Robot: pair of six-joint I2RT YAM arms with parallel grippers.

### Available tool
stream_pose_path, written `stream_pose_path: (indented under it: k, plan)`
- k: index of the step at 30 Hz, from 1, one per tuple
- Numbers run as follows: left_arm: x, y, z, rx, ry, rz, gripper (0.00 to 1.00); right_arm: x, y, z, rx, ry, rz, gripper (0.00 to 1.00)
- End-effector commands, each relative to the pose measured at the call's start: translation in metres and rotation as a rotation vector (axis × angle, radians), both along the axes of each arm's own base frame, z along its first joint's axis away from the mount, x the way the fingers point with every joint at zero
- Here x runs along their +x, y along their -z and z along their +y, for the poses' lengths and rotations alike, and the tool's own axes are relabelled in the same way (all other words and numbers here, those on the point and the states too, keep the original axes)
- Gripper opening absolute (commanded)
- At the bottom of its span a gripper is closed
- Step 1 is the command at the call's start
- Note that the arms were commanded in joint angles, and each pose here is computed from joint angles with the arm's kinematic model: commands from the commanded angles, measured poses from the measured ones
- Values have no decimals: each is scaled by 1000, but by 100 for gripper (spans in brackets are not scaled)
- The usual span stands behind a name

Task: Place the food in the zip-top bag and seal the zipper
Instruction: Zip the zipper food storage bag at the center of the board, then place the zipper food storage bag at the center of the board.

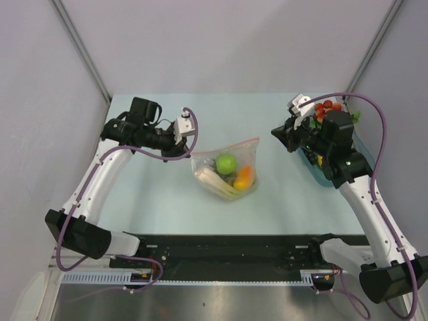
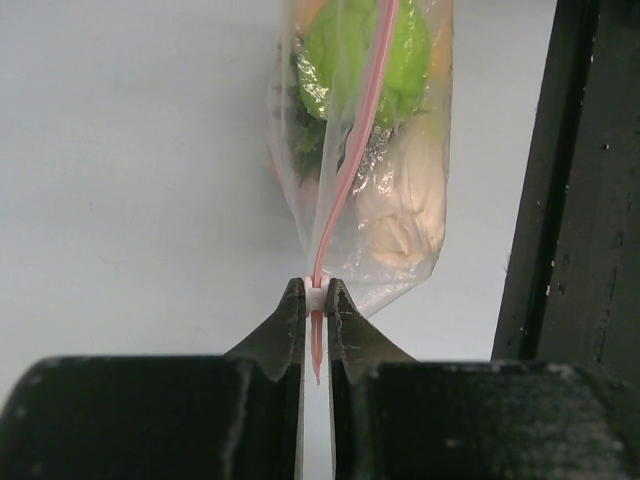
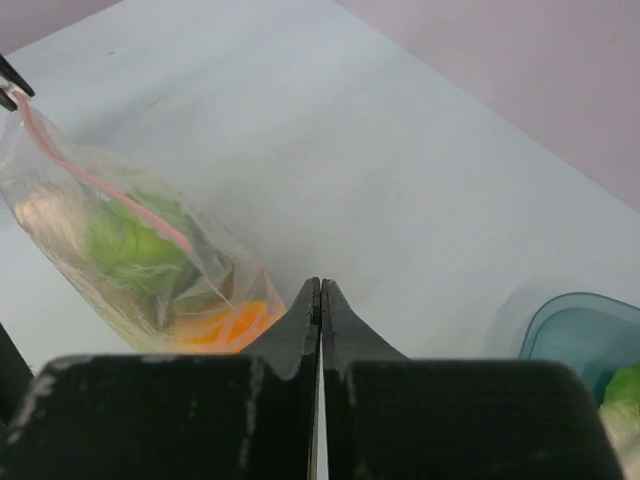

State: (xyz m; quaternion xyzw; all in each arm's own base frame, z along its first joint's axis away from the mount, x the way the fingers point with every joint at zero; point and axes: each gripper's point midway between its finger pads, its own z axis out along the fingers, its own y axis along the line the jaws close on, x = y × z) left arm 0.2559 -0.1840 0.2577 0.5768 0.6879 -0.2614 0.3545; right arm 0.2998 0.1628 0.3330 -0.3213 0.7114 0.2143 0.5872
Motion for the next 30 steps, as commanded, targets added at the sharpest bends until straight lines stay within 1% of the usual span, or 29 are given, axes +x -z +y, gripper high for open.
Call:
stream_pose_path:
  k: [1,3,4,5,6,7,9,10,12,13,14,17,20,22,24,26,27,29,30]
  plan:
    - [27,-40,-17,-112,-29,-58,0,14,-13,12,29,-48,-70,6]
    - [38,-53,-24,-139,-40,-51,0,15,-12,17,36,-76,-62,28]
    - [42,-56,-26,-144,-42,-47,0,15,-13,18,38,-87,-65,55]
    - [48,-60,-28,-144,-43,-50,0,13,-16,19,40,-93,-74,65]
    - [47,-60,-28,-138,-38,-37,0,10,-19,19,40,-108,-87,74]
    - [47,-61,-28,-134,-33,-40,0,9,-23,18,18,-124,-126,88]
    - [47,-63,-28,-132,-20,-56,0,-3,-41,17,-3,-157,-217,98]
    - [46,-63,-28,-133,-12,-61,0,-6,-48,16,-37,-175,-279,100]
    - [42,-66,-29,-137,6,-74,0,-19,-56,20,-76,-237,-352,100]
    - [40,-67,-30,-137,25,-90,0,-26,-56,31,-89,-276,-369,100]
    - [38,-67,-31,-135,32,-95,0,-24,-56,34,-137,-284,-413,100]
    - [32,-71,-35,-139,53,-128,0,-30,-47,65,-186,-374,-450,100]
    - [22,-74,-40,-133,89,-150,0,-31,-37,92,-215,-450,-457,100]
    - [15,-76,-42,-127,117,-173,0,-24,-22,103,-249,-466,-437,100]
    - [10,-75,-43,-122,132,-186,0,-17,-18,108,-279,-457,-449,100]
    - [5,-74,-42,-113,140,-204,0,-9,-11,112,-301,-447,-443,98]
    - [4,-74,-43,-112,143,-210,0,-8,-8,113,-310,-452,-439,90]
    - [1,-74,-41,-115,130,-212,0,-6,-1,114,-323,-462,-422,77]
    - [1,-72,-40,-112,125,-208,0,-8,3,113,-333,-470,-403,61]
